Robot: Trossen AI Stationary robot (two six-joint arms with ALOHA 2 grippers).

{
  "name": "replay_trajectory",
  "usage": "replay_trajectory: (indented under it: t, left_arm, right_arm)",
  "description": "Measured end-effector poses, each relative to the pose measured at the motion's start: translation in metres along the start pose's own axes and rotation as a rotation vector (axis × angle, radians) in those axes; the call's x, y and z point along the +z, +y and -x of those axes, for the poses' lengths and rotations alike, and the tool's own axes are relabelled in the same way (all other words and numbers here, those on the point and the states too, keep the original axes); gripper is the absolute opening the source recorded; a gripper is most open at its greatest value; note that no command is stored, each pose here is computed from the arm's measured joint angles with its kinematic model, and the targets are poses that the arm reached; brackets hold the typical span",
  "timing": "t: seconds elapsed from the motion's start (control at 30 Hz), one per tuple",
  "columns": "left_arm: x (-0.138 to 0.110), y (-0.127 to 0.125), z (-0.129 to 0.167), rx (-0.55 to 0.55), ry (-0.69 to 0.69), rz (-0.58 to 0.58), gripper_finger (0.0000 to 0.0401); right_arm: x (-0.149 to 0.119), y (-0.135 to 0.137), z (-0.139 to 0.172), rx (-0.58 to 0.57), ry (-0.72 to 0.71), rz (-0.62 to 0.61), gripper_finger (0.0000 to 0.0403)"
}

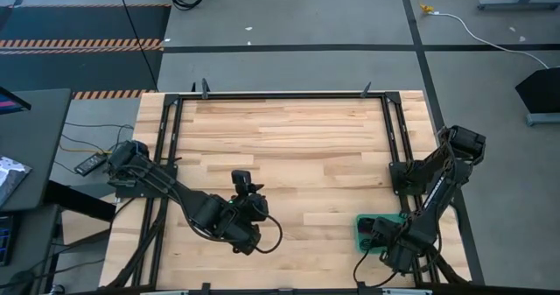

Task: Pick and place USB-C Cables
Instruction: Put the black charger cable into the green bin, then move the green bin to the middle of the table

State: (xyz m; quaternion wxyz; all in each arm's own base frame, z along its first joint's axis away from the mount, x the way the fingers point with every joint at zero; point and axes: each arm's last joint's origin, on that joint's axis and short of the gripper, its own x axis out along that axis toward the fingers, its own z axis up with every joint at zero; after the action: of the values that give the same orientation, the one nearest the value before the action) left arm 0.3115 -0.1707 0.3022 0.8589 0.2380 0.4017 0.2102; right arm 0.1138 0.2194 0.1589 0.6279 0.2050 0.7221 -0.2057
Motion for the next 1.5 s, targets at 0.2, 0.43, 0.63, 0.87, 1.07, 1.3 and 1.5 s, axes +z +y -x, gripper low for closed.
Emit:
replay_trajectory:
  t: [0.2,0.43,0.63,0.87,1.07,1.3,1.5]
  left_arm:
    - [0.000,-0.001,0.002,-0.004,-0.003,0.017,0.0172]
    - [0.000,-0.001,0.002,-0.006,-0.002,0.025,0.0172]
    - [0.000,-0.002,0.002,-0.007,-0.002,0.036,0.0172]
    - [0.000,-0.001,0.002,-0.007,-0.002,0.043,0.0172]
    - [0.000,-0.001,0.002,-0.008,-0.002,0.079,0.0172]
    - [0.000,-0.001,0.002,-0.008,-0.002,0.078,0.0172]
    - [-0.001,-0.002,0.002,-0.020,0.004,0.078,0.0172]
  right_arm:
    - [-0.002,-0.002,0.003,-0.032,0.057,0.053,0.0113]
    - [-0.004,0.003,0.025,-0.069,0.020,0.095,0.0163]
    - [-0.003,0.005,0.053,-0.115,-0.050,0.096,0.0183]
    - [0.006,0.008,0.092,-0.143,-0.154,0.101,0.0180]
    - [0.022,0.019,0.125,-0.063,-0.423,0.173,0.0169]
    - [0.036,0.015,0.118,-0.117,-0.392,0.213,0.0158]
    - [0.038,0.004,0.089,-0.216,-0.286,0.259,0.0159]
